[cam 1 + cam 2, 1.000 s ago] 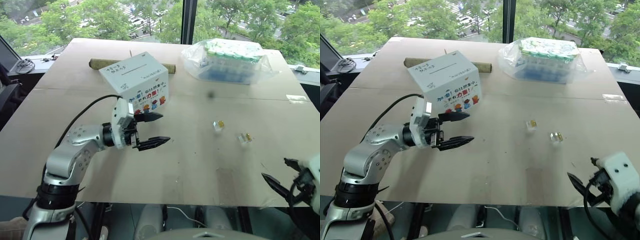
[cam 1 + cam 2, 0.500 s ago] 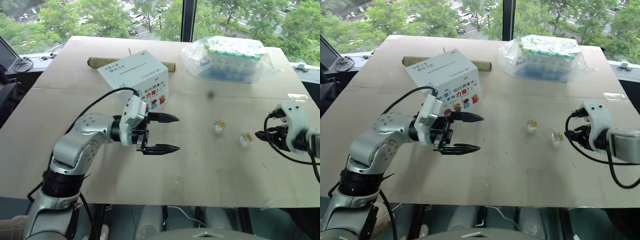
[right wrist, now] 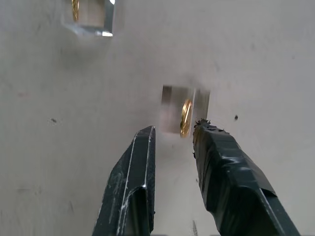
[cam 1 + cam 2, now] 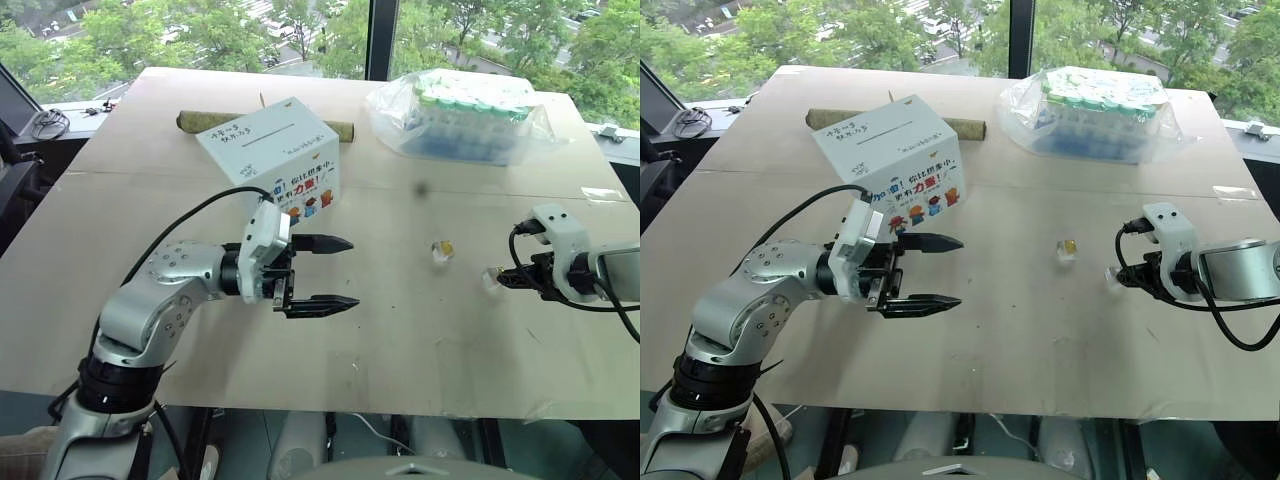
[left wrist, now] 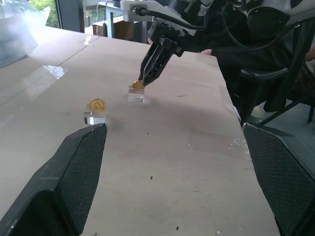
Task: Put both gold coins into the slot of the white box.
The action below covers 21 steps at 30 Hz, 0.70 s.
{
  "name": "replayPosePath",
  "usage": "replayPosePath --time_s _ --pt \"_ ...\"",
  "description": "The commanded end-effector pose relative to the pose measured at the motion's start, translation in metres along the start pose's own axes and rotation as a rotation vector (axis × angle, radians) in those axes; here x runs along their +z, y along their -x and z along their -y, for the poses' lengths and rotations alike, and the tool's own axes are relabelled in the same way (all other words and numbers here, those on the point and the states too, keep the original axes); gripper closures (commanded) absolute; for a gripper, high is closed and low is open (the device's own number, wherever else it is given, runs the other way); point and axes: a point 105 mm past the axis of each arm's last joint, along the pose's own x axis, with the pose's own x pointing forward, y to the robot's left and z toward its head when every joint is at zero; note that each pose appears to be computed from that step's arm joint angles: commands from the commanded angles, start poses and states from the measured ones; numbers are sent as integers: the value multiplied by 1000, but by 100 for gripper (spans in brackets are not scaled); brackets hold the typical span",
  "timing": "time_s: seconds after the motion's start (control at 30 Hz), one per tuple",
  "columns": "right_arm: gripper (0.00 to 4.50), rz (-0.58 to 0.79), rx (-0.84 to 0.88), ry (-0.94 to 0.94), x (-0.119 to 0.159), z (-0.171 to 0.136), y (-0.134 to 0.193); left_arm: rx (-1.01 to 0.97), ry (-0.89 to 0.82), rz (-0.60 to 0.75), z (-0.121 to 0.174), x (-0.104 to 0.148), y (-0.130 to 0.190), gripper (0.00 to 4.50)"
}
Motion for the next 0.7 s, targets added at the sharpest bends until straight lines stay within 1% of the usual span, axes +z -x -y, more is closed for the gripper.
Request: replayPosePath --time_s 0.03,0.7 --pt "317 30 -14 -3 7 0 7 -14 -40 10 6 9 0 0" --pt "317 28 -50 -46 10 2 1 9 -28 10 9 8 3 0"
